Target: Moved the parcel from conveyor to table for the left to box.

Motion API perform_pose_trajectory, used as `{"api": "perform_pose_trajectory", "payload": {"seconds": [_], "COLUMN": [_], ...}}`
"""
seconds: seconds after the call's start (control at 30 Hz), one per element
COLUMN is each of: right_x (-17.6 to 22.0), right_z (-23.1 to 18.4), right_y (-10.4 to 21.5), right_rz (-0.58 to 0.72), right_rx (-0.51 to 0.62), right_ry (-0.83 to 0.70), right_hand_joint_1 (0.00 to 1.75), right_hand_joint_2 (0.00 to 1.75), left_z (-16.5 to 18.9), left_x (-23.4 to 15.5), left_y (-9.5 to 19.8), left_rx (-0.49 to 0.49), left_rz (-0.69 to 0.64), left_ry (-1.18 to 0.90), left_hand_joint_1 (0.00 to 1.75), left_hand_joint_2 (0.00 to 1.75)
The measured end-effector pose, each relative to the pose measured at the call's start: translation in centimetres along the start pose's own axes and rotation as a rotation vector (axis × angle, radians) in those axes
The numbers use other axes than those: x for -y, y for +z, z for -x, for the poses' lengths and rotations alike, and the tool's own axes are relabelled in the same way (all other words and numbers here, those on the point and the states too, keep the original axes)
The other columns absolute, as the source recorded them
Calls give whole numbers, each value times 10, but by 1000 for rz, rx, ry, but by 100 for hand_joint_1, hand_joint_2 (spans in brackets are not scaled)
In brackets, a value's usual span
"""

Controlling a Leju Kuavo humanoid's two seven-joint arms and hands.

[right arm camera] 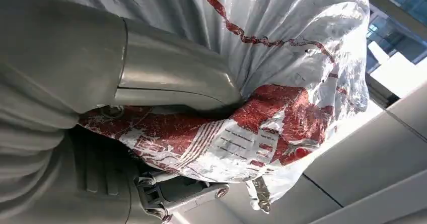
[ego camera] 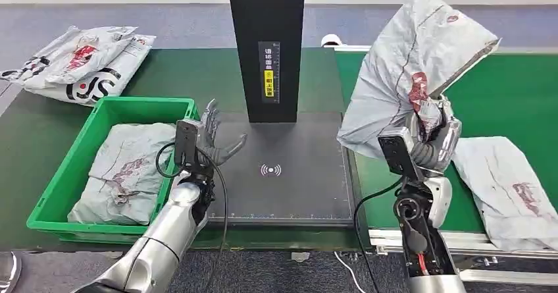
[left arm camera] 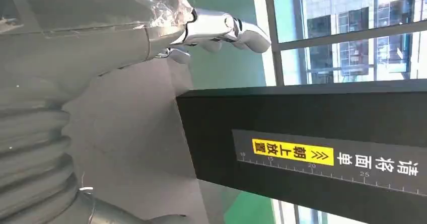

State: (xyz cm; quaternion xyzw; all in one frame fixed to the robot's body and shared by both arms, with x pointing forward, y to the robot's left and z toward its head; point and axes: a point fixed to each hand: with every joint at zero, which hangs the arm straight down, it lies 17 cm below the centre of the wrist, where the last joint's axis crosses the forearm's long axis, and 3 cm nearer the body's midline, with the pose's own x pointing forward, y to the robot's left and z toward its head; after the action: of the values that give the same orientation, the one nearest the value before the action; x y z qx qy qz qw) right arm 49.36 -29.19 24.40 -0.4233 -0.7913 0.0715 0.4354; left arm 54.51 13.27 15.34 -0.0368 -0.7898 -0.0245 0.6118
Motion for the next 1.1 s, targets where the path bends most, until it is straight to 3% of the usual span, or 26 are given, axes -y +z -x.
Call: {"api": "perform_pose_trajectory", "payload": {"seconds": [1.1], "right_x": [0], "right_z": [0], "right_y": [0], "right_rz": [0], "right_rx": [0], "right_ry": [0], "right_hand_joint_1": [175], "right_hand_joint_2": [175], "left_z": [0], "left_x": [0], "left_y": [0], "left_rx": [0], "left_rz": [0], "left_ry": [0], "left_hand_joint_1": [0], "left_hand_joint_2": [175]}}
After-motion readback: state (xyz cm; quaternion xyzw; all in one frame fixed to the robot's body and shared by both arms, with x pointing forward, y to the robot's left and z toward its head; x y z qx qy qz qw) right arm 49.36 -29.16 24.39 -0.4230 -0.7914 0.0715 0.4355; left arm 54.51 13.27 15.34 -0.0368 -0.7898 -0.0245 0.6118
